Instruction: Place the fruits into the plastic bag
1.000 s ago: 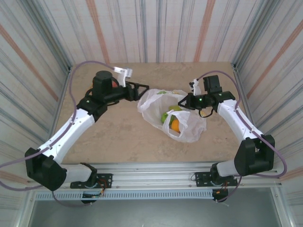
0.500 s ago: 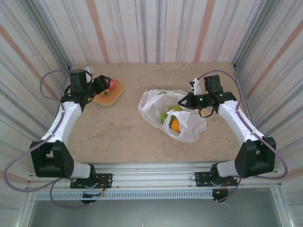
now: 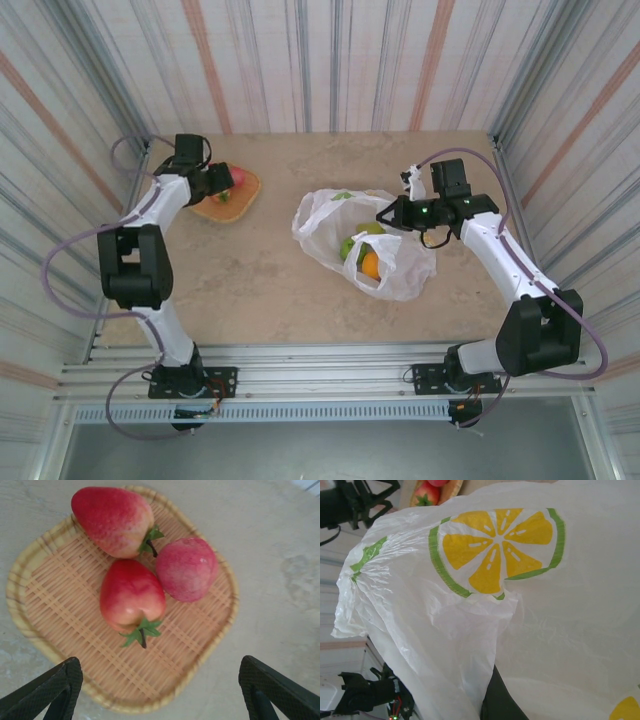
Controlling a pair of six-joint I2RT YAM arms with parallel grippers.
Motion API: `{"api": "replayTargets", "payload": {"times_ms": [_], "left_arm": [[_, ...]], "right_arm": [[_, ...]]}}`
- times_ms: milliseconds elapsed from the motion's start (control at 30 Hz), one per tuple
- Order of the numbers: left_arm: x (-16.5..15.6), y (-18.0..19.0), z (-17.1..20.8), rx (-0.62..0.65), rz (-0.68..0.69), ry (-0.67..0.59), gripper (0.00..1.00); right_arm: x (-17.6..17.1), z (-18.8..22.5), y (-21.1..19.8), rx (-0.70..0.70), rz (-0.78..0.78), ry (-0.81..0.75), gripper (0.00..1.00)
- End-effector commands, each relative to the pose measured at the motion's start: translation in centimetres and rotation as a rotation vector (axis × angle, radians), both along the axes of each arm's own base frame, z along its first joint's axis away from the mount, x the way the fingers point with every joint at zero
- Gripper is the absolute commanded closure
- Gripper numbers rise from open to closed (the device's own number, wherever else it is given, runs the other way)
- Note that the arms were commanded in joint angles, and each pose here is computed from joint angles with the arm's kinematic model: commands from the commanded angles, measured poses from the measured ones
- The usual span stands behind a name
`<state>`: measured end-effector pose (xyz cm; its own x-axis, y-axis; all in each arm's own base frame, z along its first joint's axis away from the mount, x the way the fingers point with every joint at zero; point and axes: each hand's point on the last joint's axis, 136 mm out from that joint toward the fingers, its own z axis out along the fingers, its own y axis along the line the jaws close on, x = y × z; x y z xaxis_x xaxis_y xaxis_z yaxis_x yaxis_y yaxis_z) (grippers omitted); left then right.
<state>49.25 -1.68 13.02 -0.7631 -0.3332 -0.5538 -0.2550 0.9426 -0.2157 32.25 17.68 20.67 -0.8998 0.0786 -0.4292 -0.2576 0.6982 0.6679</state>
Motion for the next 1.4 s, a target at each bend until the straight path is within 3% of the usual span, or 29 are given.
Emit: {"api": "replayTargets", "payload": {"times_ms": [0, 200, 700, 1367], "left_arm": [[0.2, 1.2, -0.9, 0.083, -0.008, 0.068, 0.09], [1.3, 1.5, -2.3, 0.111, -0.014, 0.106, 0.05], [2.4, 0.9, -7.0, 0.073, -0.044, 0.183, 0.16], [3.4, 0.9, -7.6, 0.057, -0.049, 0.18, 0.3]], "right_arm": [[-0.2, -0.3, 0.2, 0.011, 0.002, 0.02, 1.0], [-0.2, -0.5, -0.1, 0.009, -0.003, 0.023, 1.0], [-0.2, -0.1, -0.3, 0.008, -0.005, 0.023, 1.0], [-0.6, 0.0, -0.4, 0.003, -0.008, 0.027, 1.0]]}}
